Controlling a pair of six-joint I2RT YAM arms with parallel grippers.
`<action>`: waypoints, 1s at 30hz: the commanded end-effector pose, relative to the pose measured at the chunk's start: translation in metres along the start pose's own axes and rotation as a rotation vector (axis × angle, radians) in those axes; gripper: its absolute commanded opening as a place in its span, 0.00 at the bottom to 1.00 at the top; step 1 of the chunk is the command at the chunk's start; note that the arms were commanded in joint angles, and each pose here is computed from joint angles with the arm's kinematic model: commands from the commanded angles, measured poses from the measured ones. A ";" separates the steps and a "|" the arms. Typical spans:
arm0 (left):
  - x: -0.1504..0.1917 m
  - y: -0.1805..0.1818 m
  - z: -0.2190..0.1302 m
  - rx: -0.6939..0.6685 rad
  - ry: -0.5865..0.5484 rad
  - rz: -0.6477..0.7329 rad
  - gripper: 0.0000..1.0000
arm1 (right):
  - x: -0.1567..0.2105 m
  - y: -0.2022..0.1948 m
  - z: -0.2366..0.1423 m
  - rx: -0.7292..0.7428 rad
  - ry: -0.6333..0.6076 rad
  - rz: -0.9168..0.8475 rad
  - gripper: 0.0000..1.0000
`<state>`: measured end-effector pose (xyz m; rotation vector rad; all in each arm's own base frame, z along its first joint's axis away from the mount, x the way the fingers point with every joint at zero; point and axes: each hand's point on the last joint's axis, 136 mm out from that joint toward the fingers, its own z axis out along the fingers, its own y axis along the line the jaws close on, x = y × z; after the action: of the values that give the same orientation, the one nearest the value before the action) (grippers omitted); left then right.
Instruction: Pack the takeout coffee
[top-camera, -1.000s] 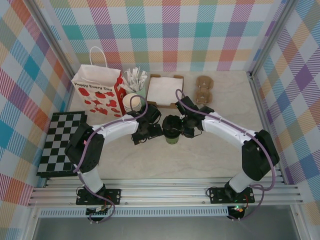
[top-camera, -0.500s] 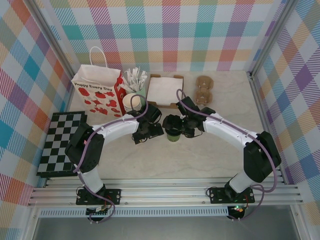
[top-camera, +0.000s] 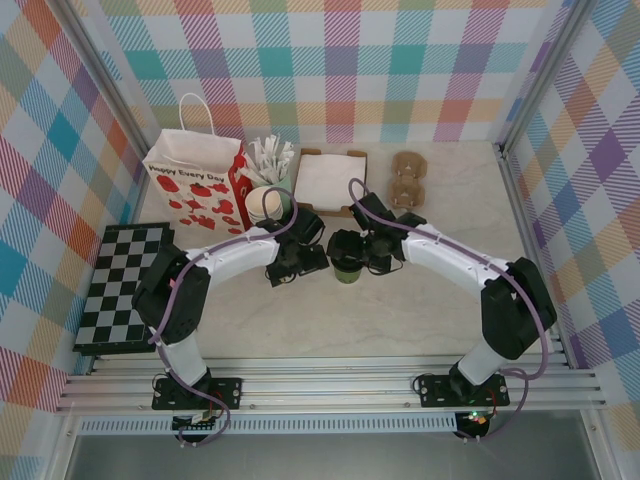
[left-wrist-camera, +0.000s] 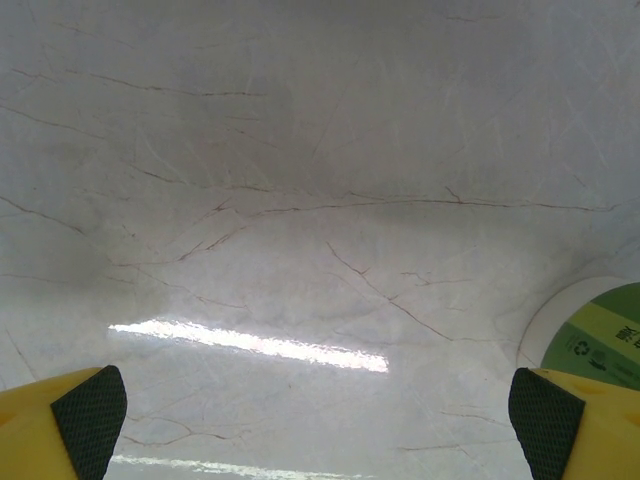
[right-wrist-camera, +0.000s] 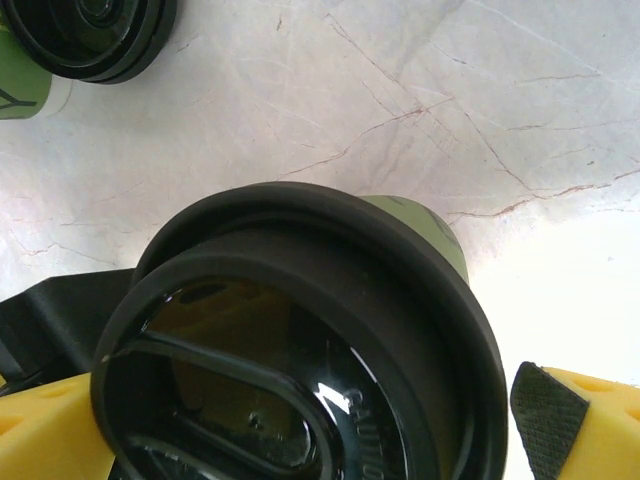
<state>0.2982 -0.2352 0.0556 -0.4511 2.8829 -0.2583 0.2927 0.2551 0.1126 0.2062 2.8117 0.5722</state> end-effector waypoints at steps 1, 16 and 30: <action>0.002 -0.006 -0.001 0.002 0.014 0.024 1.00 | -0.003 0.011 0.000 -0.020 0.007 -0.029 0.99; -0.007 -0.008 -0.017 0.019 -0.034 0.040 1.00 | 0.002 0.001 0.003 0.001 0.003 -0.092 0.86; -0.013 0.003 -0.028 0.007 -0.103 0.011 1.00 | 0.027 -0.031 0.028 0.082 0.088 -0.107 0.82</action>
<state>0.3070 -0.2311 0.0763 -0.4223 2.8097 -0.2580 0.2974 0.2610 0.1086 0.0558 2.7756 0.5857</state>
